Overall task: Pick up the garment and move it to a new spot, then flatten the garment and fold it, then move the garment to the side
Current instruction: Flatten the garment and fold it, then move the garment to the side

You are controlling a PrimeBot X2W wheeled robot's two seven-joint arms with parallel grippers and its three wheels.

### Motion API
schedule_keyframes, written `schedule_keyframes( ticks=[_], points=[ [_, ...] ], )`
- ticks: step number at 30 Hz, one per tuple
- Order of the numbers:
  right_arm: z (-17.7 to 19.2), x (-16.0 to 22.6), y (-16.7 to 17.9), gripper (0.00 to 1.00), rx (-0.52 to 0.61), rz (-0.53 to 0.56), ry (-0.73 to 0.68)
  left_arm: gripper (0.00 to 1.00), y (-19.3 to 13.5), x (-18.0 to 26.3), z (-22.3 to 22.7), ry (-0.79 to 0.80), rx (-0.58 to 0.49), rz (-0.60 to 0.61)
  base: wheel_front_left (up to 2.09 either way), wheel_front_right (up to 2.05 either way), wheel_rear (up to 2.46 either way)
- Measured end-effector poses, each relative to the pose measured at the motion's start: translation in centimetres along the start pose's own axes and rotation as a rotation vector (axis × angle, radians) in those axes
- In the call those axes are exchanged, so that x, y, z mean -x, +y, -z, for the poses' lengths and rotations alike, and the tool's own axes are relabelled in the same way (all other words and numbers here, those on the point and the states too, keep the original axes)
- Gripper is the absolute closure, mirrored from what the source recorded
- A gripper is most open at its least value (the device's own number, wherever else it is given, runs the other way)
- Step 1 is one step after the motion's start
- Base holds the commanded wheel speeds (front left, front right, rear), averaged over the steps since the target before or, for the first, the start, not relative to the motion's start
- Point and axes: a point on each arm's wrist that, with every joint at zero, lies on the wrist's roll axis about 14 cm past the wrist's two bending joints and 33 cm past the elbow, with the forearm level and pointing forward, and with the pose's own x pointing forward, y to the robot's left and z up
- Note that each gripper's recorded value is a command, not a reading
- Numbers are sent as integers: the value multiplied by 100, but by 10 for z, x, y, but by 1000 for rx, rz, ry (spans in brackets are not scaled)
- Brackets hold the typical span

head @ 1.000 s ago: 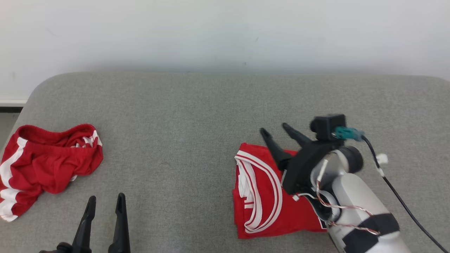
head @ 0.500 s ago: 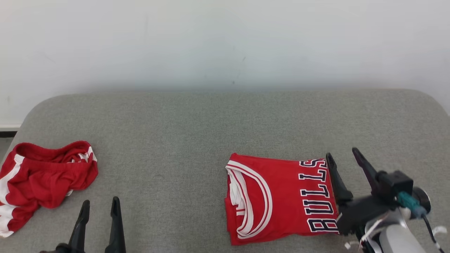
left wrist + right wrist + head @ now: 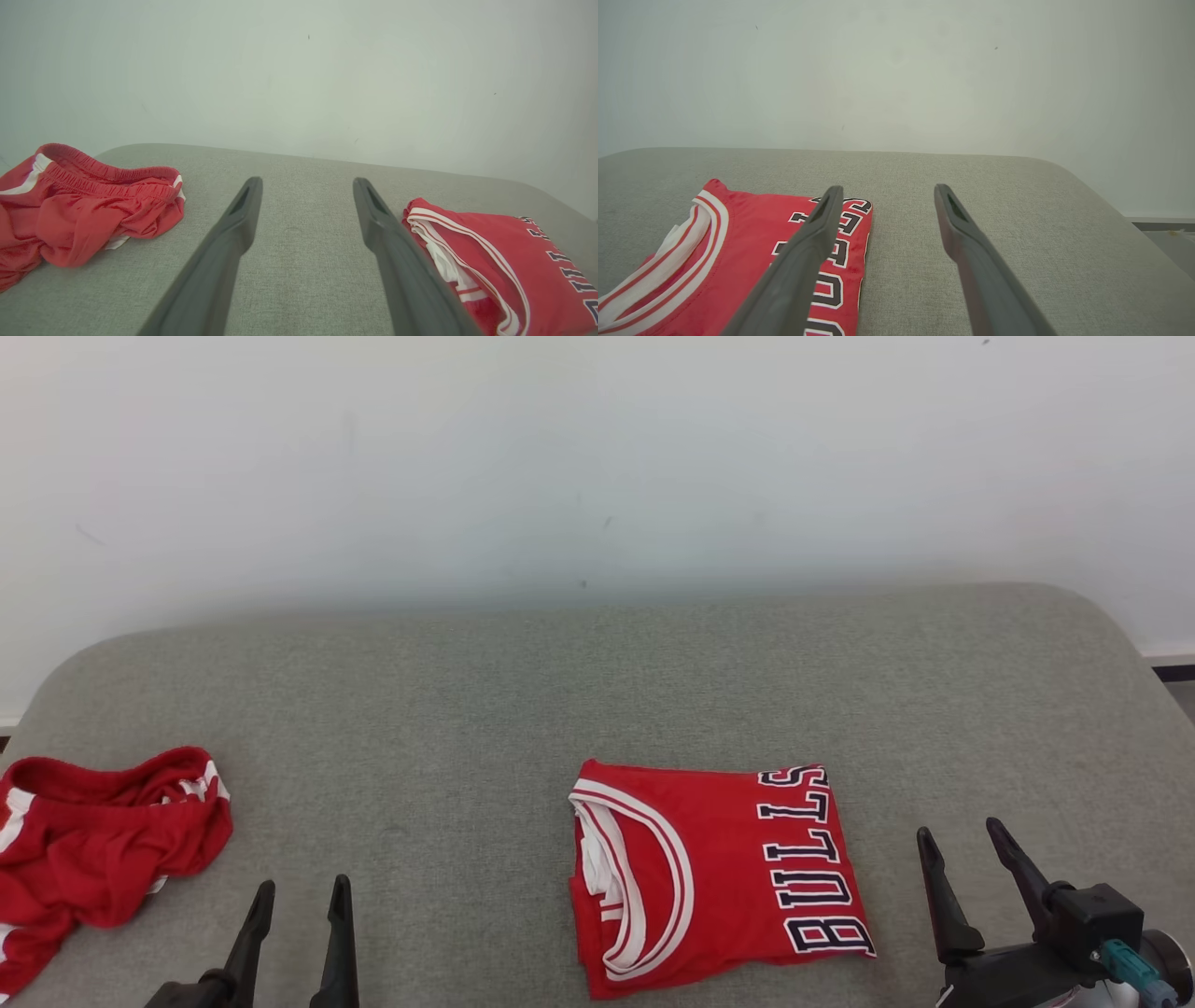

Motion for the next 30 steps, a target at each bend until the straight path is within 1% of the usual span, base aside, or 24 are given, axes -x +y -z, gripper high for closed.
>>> schedule_keyframes(
  ticks=[4,12,25,30],
  points=[
    [0,6,-8,0,2,20,-1,0,-4,-2,8,25,-10,16,0,0,0],
    [7,13,-12,0,-17,35,12,0,-8,2,24,75,6,24,0,0,0],
    [9,10,2,0,-33,0,16,0,-4,2,28,87,8,7,0,0,0],
    [11,11,2,0,-36,0,23,0,-3,1,27,84,8,6,0,0,0]
  ],
)
